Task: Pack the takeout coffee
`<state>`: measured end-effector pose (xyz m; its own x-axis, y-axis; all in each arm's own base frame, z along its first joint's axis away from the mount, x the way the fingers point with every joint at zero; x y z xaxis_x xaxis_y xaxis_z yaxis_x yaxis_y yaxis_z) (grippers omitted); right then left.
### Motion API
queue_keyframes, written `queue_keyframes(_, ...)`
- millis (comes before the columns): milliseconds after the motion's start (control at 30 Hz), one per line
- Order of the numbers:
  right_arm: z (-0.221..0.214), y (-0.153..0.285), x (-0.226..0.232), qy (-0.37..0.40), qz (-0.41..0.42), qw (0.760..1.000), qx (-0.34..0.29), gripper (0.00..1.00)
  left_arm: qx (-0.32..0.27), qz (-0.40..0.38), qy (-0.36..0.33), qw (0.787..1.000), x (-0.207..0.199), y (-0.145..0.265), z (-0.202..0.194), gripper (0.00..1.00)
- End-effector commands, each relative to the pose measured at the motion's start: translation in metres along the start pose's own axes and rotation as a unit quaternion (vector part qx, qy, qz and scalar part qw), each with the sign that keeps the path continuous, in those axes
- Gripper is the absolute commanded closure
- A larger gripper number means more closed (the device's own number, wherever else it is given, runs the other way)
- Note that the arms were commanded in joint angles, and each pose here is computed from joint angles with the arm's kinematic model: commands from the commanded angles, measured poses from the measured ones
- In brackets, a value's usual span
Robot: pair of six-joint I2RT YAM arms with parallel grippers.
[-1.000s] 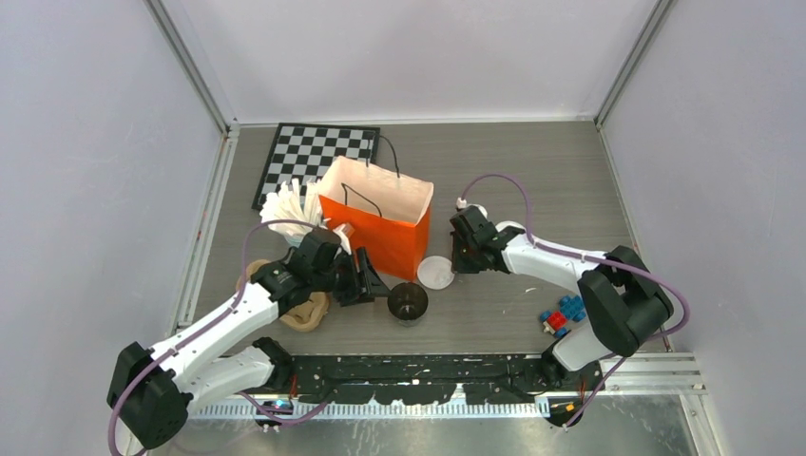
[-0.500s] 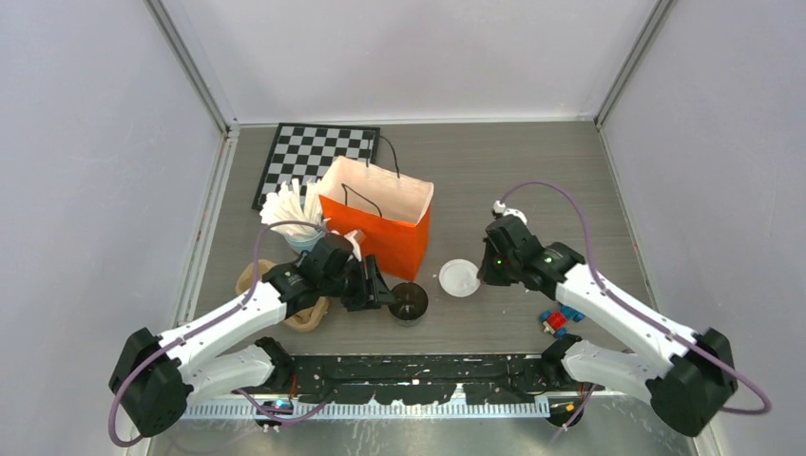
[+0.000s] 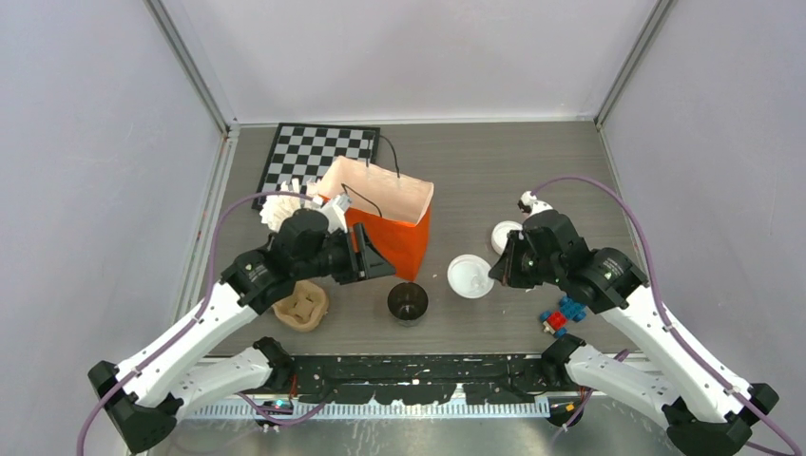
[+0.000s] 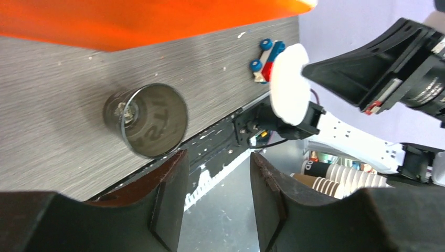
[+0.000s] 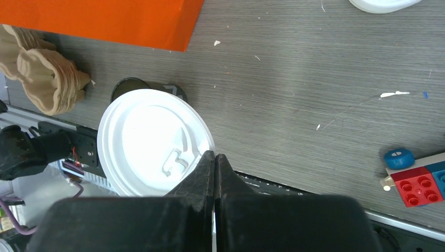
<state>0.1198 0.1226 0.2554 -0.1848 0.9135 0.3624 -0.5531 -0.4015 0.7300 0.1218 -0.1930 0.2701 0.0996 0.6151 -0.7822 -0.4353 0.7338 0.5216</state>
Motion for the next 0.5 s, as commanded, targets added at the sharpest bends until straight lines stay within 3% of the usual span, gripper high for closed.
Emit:
queue_keyframes(0,0.012,0.003,0.012,0.037,-0.007,0.999,-0.003,1.0,0.028,-0.019,-0.007,0.999,-0.024,0.001,0.007,0.53)
queue_keyframes(200,0.013,-0.002,0.054,0.128,-0.018,0.992,-0.013,1.0,0.037,-0.03,-0.011,0.999,-0.043,0.002,0.015,0.55)
queue_keyframes(467,0.024,-0.013,0.101,0.123,0.032,0.991,-0.032,1.0,0.056,-0.012,0.014,0.998,-0.033,-0.004,0.006,0.54)
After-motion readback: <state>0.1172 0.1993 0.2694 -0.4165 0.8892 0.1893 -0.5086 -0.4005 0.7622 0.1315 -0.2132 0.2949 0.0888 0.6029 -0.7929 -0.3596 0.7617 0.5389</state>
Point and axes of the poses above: each gripper's point midway between its finger pads, its own y axis back along the fingers, its own x axis along the line the jaws close on, z = x × y, the point moved 7 cm from there along y, back along the fingers, and after that the axes turned 6 degrees about y, right-handed, at the moved point
